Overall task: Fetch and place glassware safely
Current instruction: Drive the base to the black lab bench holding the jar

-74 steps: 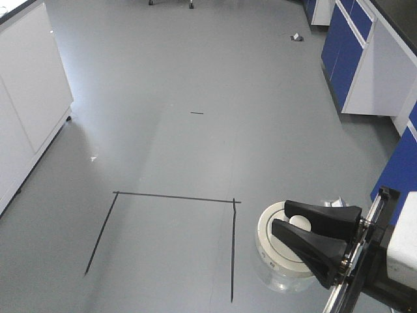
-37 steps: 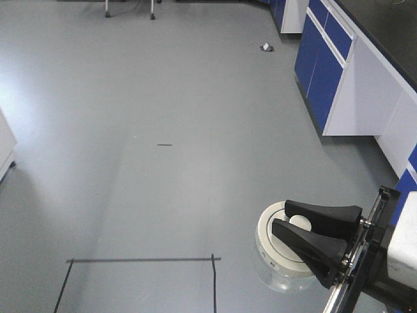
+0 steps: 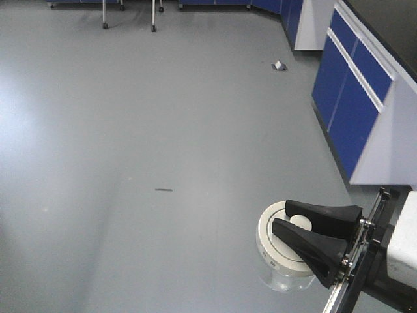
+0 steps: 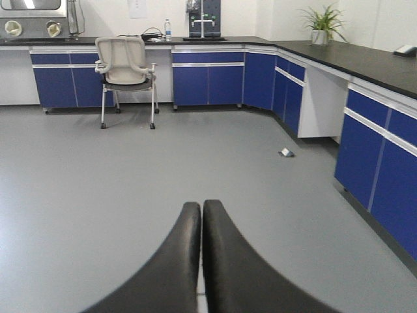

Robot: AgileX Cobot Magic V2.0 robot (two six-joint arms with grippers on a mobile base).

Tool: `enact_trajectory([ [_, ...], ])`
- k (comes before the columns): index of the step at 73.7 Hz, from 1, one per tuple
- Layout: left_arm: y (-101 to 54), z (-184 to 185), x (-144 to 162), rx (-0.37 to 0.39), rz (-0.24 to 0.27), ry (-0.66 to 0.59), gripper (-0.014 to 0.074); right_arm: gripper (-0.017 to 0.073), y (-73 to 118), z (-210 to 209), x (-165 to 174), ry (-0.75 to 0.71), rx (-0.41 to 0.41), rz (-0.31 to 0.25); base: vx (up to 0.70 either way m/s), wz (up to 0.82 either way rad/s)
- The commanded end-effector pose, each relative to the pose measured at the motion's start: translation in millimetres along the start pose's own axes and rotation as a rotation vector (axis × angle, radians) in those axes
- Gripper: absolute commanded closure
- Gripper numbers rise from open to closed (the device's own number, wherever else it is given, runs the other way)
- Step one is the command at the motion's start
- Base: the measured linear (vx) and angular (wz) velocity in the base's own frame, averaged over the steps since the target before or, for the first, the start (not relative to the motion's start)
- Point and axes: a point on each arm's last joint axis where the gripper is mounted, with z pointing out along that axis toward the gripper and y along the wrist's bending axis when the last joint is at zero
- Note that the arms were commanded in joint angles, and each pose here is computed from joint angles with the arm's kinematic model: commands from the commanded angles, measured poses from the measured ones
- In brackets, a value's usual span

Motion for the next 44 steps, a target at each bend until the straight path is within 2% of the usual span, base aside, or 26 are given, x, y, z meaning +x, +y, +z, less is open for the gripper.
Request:
enact_trajectory([
  [1,-1.8,-0.6,-14.6,0.016,-0.009,-0.083,0.0601,0.0560,1.0,-0.7,-15.5,-0.081,-0.021,0.006,0.71,0.16],
  [20,-1.8,-0.6,-14.5,0.016,-0.009,-0.082,0.0601,0.0560,1.0,-0.7,-15.5,-0.081,-0.021,0.006,0.71,0.07],
  [44,-1.8,-0.6,-14.5,0.016,-0.009,-0.082,0.0601,0.0560,0.4,-0.1,-14.8,-0.075,-0.019,0.008,0.75,-0.12],
])
